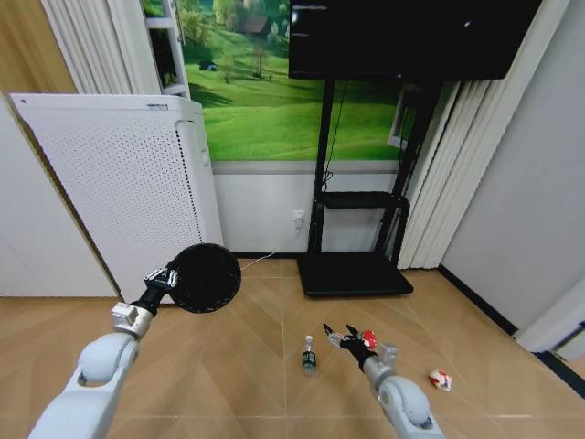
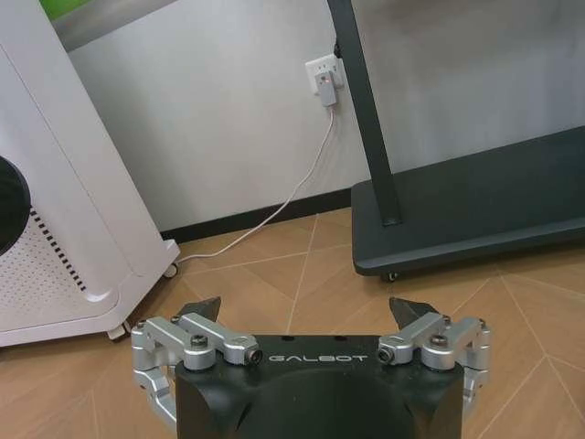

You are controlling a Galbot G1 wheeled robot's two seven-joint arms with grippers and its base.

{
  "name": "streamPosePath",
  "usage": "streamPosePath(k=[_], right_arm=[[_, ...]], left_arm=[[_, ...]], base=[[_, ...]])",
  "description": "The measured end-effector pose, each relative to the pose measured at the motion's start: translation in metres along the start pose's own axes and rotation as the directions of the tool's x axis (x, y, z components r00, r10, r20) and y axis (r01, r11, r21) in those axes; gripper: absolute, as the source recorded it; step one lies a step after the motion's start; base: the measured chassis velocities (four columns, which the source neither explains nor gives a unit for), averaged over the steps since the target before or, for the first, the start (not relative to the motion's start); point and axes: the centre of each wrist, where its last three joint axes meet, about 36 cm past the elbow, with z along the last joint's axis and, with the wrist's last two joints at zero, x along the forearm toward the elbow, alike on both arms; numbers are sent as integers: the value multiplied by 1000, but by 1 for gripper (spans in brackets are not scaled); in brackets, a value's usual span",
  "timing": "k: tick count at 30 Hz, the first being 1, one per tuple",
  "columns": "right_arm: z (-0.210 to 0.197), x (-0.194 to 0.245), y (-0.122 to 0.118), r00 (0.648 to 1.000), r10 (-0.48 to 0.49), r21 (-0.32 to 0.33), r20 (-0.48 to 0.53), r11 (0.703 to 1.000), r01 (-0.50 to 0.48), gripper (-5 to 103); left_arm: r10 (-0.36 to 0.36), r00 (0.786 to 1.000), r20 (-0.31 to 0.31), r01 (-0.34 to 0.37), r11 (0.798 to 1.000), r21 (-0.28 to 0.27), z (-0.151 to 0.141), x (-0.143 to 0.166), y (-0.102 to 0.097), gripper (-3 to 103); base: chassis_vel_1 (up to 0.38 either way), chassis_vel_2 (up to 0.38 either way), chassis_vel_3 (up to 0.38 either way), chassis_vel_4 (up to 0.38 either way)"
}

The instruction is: Pick up the trash bin and place the garbage on the floor into it.

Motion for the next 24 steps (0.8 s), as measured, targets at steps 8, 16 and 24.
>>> streamPosePath(k=[8, 16, 24], right_arm=[[-2, 2, -1, 1000, -8, 2, -1, 1000, 8, 100], [6, 2, -1, 1000, -7, 25, 7, 1000, 7, 100], [29, -40, 4, 993, -56, 39, -106, 997, 60, 100]], left_arm=[[0, 1000, -4, 0, 1000, 1, 0, 0, -1, 7], [1, 1000, -8, -1, 1000, 4, 1, 1, -1, 7], [3, 1000, -13, -3, 1000, 14, -3, 5, -4, 7]], base=[[-19, -10, 20, 13], [-74, -78, 74, 61], [-13, -15, 14, 11]])
